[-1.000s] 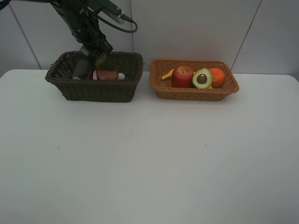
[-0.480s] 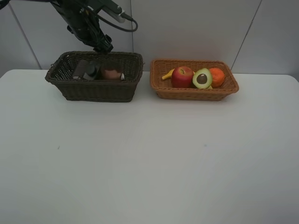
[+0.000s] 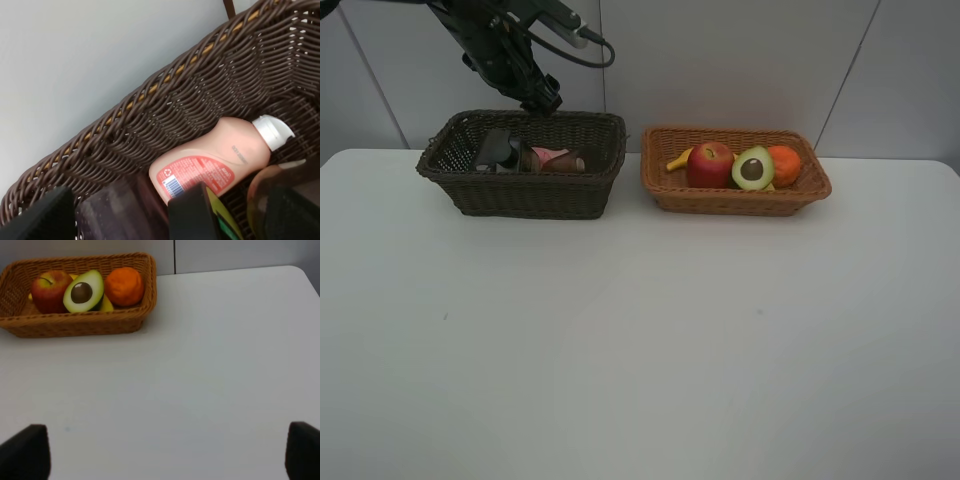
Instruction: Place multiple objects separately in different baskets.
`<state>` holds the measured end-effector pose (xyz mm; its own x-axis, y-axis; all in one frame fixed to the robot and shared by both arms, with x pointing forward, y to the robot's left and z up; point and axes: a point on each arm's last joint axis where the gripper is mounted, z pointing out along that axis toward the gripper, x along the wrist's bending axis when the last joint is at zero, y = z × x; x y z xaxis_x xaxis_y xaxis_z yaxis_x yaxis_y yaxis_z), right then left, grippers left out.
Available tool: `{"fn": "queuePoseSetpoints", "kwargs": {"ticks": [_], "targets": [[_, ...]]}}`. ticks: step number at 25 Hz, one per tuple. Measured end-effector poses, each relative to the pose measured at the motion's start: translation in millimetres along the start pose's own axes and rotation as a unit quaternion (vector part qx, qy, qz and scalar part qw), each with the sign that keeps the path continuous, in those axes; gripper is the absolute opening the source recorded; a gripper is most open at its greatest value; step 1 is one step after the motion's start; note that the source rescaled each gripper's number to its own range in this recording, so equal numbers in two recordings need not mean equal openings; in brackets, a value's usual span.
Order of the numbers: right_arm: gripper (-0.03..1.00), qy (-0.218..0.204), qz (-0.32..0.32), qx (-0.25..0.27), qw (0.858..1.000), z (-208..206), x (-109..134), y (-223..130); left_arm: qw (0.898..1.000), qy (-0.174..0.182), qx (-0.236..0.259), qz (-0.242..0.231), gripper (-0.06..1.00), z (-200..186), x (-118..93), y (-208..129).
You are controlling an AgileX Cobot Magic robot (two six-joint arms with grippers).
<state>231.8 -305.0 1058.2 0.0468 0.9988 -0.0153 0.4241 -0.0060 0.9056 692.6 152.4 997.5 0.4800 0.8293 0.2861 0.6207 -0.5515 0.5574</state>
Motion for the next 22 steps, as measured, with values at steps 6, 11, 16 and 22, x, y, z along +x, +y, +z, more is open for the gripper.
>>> {"fn": "queuePoseSetpoints", "kwargs": {"ticks": [6, 11, 16, 22], "targets": [[1.00, 0.000, 0.000, 0.000, 1.000, 0.0, 0.0, 0.0, 1.000, 0.000, 0.000, 0.000, 1.00, 0.0, 0.0, 0.0], [1.00, 0.000, 0.000, 0.000, 1.000, 0.0, 0.0, 0.0, 1.000, 0.000, 0.000, 0.000, 1.00, 0.0, 0.0, 0.0], [1.00, 0.000, 0.000, 0.000, 1.000, 0.0, 0.0, 0.0, 1.000, -0.004, 0.000, -0.006, 1.00, 0.0, -0.8, 0.0], [1.00, 0.000, 0.000, 0.000, 1.000, 0.0, 0.0, 0.0, 1.000, -0.009, 0.000, -0.023, 1.00, -23.0, 3.3, 4.8]]}}
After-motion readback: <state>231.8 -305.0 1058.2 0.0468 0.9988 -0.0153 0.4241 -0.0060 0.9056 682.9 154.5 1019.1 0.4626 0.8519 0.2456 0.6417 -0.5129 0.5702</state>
